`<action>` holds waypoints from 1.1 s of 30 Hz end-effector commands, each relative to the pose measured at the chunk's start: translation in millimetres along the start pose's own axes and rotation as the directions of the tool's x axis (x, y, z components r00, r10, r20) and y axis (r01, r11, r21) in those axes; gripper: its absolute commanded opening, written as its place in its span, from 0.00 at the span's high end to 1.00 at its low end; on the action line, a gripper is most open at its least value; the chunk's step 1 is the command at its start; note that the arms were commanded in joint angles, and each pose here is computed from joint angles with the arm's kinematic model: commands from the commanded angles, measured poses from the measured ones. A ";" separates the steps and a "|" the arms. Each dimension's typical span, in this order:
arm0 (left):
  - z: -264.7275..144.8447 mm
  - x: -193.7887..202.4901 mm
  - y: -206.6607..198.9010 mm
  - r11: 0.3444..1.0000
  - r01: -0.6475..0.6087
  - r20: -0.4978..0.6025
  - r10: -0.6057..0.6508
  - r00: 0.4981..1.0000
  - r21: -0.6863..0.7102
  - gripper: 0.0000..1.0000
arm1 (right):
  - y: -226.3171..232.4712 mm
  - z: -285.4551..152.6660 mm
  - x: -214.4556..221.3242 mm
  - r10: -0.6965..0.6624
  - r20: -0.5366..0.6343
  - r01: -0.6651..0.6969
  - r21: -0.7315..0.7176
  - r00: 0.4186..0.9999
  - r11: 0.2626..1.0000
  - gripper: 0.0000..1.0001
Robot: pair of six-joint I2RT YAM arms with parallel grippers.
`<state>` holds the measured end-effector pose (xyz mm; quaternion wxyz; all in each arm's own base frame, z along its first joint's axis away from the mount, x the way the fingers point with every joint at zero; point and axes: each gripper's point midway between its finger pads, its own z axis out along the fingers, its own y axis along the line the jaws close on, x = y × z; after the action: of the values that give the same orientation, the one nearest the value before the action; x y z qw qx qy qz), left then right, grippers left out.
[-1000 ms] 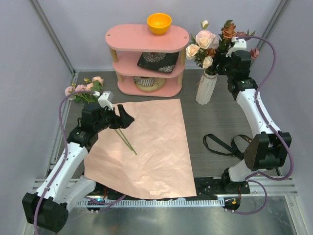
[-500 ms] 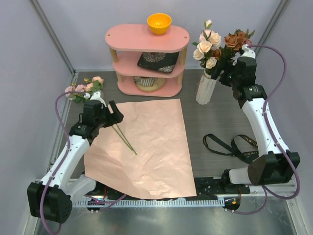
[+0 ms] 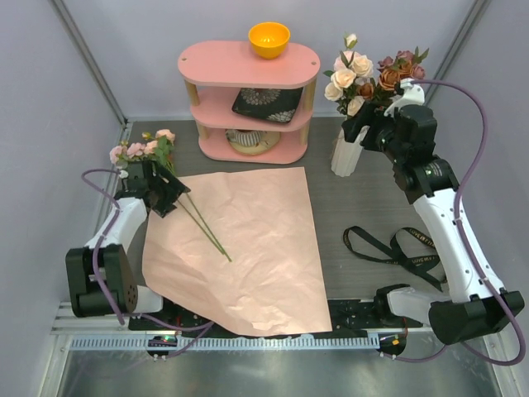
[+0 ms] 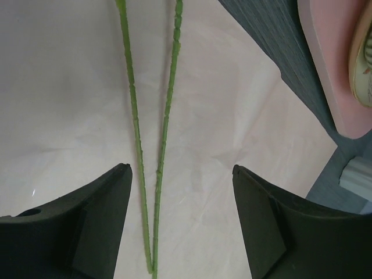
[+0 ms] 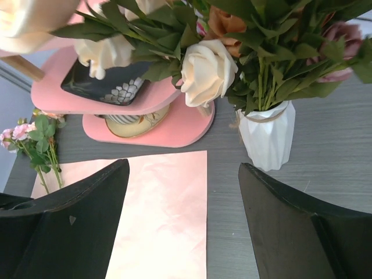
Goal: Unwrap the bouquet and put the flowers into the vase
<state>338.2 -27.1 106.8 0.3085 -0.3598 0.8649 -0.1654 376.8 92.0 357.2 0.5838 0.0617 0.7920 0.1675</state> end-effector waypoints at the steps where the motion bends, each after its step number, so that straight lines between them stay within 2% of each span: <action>1: 19.5 -16.9 -9.9 0.976 0.187 -0.063 -0.181 0.981 0.113 0.29 | 18.9 -32.9 -43.9 -0.019 0.152 0.031 -0.075 0.988 0.997 0.18; 4: 26.4 -28.2 5.4 0.981 0.190 -0.006 -0.190 0.982 0.046 0.30 | 32.7 -40.6 -39.0 0.016 0.145 0.007 -0.153 0.989 0.988 0.18; 5: 26.0 -37.3 11.3 0.982 0.188 0.051 -0.189 0.981 0.018 0.30 | 37.9 -37.3 -24.6 0.032 0.105 -0.012 -0.190 0.994 0.982 0.18; 9: 29.9 -60.6 23.9 0.972 0.229 0.178 -0.218 0.960 -0.044 0.34 | 53.3 -33.4 1.9 0.084 0.070 -0.061 -0.282 0.994 0.957 0.18; 10: 30.4 -68.4 18.6 0.973 0.227 0.192 -0.218 0.957 -0.028 0.35 | 57.0 -33.0 7.9 0.092 0.059 -0.070 -0.299 0.994 0.952 0.18; 13: 44.6 -82.0 27.8 0.967 0.236 0.236 -0.208 0.949 -0.096 0.35 | 72.8 -27.3 31.0 0.090 0.000 -0.085 -0.346 0.996 0.934 0.18; 16: 56.7 -92.5 24.5 0.969 0.237 0.266 -0.211 0.941 -0.069 0.36 | 88.0 -28.4 43.9 0.064 -0.033 -0.072 -0.378 0.997 0.923 0.18; 20: 71.3 -98.7 21.5 0.973 0.227 0.270 -0.206 0.941 -0.050 0.43 | 94.2 -29.3 57.0 0.050 -0.066 -0.071 -0.384 0.997 0.921 0.18; 24: 89.3 -96.0 37.7 0.975 0.195 0.263 -0.161 0.951 -0.108 0.60 | 92.8 -31.5 62.8 0.052 -0.073 -0.075 -0.369 0.996 0.926 0.18; 28: 104.8 -100.5 34.7 0.985 0.163 0.267 -0.143 0.953 -0.054 0.66 | 92.6 -32.1 65.4 0.062 -0.070 -0.083 -0.359 0.996 0.930 0.19; 32: 119.9 -96.0 48.9 0.985 0.139 0.242 -0.111 0.964 -0.105 0.70 | 96.4 -32.9 72.9 0.084 -0.092 -0.112 -0.362 0.992 0.925 0.20; 33: 121.8 -93.9 47.1 0.986 0.135 0.220 -0.111 0.969 -0.096 0.77 | 99.1 -33.7 76.2 0.080 -0.099 -0.111 -0.370 0.992 0.923 0.20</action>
<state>427.3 56.9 27.2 0.3477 -0.4655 0.8082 -0.0963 315.5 194.5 314.6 0.5244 -0.0240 0.7858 0.3271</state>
